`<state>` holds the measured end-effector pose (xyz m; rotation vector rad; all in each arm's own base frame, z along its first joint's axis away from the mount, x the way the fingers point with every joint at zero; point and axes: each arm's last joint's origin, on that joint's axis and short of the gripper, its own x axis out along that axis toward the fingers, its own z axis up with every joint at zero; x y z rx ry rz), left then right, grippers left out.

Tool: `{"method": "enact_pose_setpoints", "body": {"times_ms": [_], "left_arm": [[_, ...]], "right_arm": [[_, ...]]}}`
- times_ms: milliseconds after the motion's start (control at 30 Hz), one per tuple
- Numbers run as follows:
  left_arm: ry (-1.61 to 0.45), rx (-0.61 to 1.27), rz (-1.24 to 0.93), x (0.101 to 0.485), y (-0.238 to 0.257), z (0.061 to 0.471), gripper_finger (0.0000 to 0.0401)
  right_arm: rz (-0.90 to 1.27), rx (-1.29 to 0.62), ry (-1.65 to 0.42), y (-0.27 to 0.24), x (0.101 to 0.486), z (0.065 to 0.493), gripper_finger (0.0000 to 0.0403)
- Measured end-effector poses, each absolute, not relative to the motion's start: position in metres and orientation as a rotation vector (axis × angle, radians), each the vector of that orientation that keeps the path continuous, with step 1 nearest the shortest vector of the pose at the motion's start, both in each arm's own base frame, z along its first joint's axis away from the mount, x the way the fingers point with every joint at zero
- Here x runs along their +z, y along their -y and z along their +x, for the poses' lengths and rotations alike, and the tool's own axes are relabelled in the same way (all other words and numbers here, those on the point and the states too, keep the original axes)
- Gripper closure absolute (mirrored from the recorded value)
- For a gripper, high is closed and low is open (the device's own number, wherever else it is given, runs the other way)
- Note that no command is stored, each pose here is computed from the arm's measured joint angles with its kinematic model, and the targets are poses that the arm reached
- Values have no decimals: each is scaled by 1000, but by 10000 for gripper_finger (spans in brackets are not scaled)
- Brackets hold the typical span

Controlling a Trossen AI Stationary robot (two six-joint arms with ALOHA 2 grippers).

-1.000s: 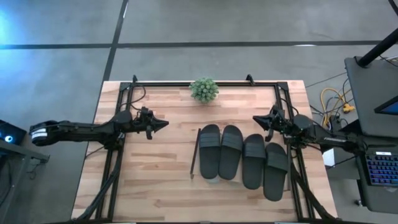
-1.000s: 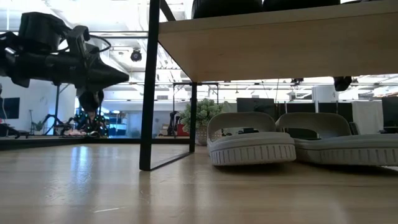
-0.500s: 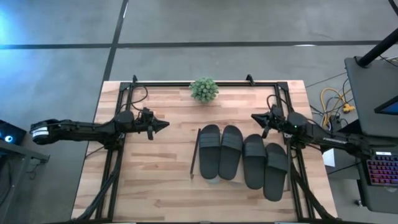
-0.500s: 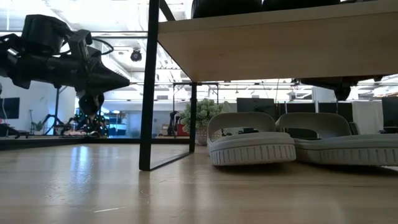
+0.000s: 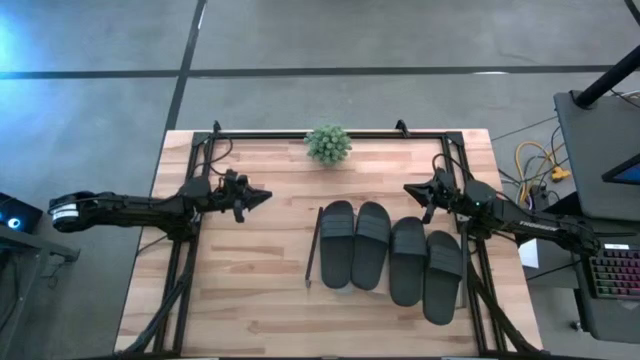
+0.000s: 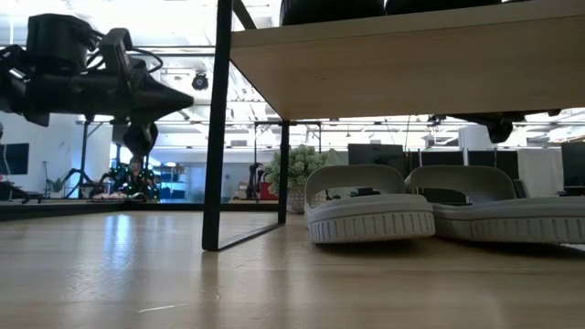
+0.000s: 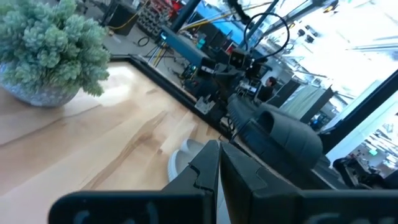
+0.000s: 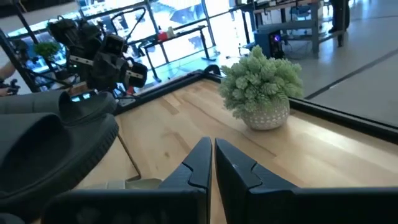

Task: Pick and place slides into the shelf
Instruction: Return to Home Position

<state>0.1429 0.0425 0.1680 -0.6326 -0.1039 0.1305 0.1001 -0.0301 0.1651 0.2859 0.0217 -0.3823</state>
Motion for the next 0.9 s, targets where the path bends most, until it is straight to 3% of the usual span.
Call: {"method": "enact_pose_setpoints", "body": {"times_ms": [167,900], "left_arm": [[110,128,-631,169,-42,143,401],[76,139,-640,164,-43,145,401]], "right_arm": [[294,-272,-26,27,166,101,390],[314,-208,-94,25,160,101,390]]}}
